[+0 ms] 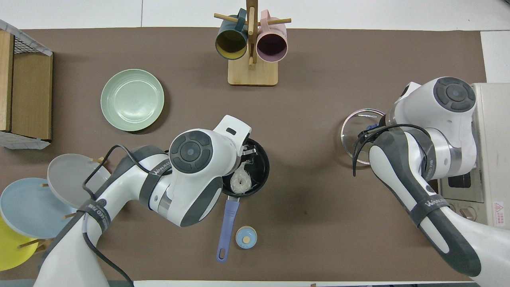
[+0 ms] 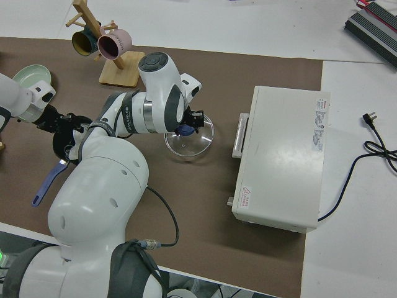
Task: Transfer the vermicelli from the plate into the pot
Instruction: 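Release the vermicelli into the pot while the right gripper lifts the lid, then lower the glass lid onto the black pot with the right gripper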
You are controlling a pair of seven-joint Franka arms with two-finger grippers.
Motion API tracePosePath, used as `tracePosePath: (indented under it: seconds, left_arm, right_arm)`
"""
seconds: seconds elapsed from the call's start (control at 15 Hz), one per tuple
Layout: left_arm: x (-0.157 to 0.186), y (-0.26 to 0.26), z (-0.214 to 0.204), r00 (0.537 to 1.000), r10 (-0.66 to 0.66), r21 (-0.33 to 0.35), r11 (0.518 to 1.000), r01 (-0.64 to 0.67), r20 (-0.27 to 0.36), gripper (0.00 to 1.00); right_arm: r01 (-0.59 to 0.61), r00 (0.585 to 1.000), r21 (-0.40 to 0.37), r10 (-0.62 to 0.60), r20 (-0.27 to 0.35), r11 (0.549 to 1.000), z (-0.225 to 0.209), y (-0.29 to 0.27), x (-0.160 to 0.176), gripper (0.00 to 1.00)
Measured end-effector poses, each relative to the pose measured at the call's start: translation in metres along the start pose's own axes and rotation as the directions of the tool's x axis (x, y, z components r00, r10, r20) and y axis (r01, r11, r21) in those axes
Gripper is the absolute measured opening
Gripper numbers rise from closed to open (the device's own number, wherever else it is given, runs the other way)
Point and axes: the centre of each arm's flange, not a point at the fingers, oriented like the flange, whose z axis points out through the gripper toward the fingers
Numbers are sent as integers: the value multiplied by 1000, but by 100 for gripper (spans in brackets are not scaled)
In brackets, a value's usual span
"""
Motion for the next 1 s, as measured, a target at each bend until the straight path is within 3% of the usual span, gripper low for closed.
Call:
tracePosePath:
  seconds: [0.13,0.2,0.4,0.6,0.8,1.0]
  left_arm:
    - [32,-10,-50,1000,-12,25,1000,12,7,93]
    - [47,-18,-78,1000,-28,32,999,28,4,100]
    - [93,-70,-154,999,-46,40,998,46,-11,100]
    - [127,-152,-202,1000,7,58,998,-7,-4,100]
    - [136,-197,-218,998,60,81,995,-61,22,100]
    - [130,-196,-213,995,88,118,989,-92,39,100]
  right_arm:
    - [9,1000,0,-9,11,1000,-16,-11,6,67]
    - [5,1000,-1,-5,16,1000,-27,-24,11,67]
    - [-23,1000,-10,23,19,1000,-73,-84,23,67]
    - [-63,998,-18,63,6,998,-109,-146,25,67]
    - [-122,992,-20,122,-14,992,-116,-211,20,67]
    - [-185,982,-8,185,-32,983,-109,-274,11,67]
